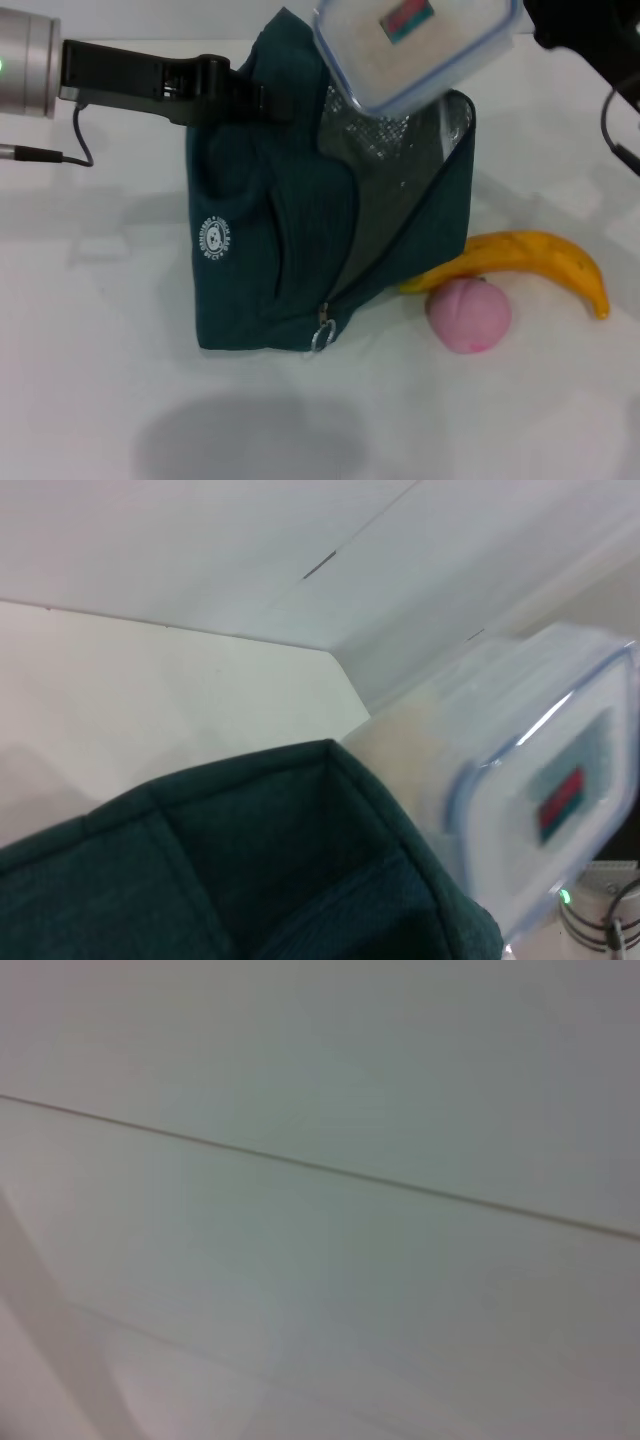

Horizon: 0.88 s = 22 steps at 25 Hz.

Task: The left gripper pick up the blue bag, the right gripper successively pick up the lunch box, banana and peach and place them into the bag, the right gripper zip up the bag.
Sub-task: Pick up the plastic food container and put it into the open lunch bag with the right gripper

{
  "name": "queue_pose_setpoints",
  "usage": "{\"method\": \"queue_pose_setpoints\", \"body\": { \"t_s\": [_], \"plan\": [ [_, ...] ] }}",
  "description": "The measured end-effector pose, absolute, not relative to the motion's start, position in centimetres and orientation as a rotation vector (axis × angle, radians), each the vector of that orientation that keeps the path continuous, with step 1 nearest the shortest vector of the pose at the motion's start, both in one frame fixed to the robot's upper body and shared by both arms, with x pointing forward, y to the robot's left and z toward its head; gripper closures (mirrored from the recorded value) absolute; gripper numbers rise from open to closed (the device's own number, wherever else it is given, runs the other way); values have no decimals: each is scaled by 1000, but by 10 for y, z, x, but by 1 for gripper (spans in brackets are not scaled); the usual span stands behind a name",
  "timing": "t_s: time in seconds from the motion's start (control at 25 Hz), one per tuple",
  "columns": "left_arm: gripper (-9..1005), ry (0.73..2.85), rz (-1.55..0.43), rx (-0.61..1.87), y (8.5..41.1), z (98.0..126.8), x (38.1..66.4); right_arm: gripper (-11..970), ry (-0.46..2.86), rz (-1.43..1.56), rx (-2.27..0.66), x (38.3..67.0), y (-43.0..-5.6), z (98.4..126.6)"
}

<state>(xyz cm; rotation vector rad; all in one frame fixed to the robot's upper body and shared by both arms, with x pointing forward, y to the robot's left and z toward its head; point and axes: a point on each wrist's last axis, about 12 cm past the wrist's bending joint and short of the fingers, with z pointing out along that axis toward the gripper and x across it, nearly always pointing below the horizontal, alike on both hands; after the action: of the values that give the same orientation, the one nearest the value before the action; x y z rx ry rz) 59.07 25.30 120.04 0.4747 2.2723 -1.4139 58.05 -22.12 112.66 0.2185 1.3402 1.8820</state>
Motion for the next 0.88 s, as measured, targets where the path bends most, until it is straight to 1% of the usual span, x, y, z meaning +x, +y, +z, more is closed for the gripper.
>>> {"method": "queue_pose_setpoints", "body": {
  "t_s": [0.2, 0.52, 0.88],
  "plan": [
    [945, 2270, -1412, 473, 254, 1201, 591, 785, 1412, 1845, 200, 577, -222, 1118],
    [944, 2270, -1425, 482, 250, 1200, 592, 775, 1599, 1803, 68, 582, -200, 1113],
    [944, 2276, -1433, 479, 251, 1198, 589, 762, 1768, 1671, -44, 594, -174, 1110]
  ]
}}
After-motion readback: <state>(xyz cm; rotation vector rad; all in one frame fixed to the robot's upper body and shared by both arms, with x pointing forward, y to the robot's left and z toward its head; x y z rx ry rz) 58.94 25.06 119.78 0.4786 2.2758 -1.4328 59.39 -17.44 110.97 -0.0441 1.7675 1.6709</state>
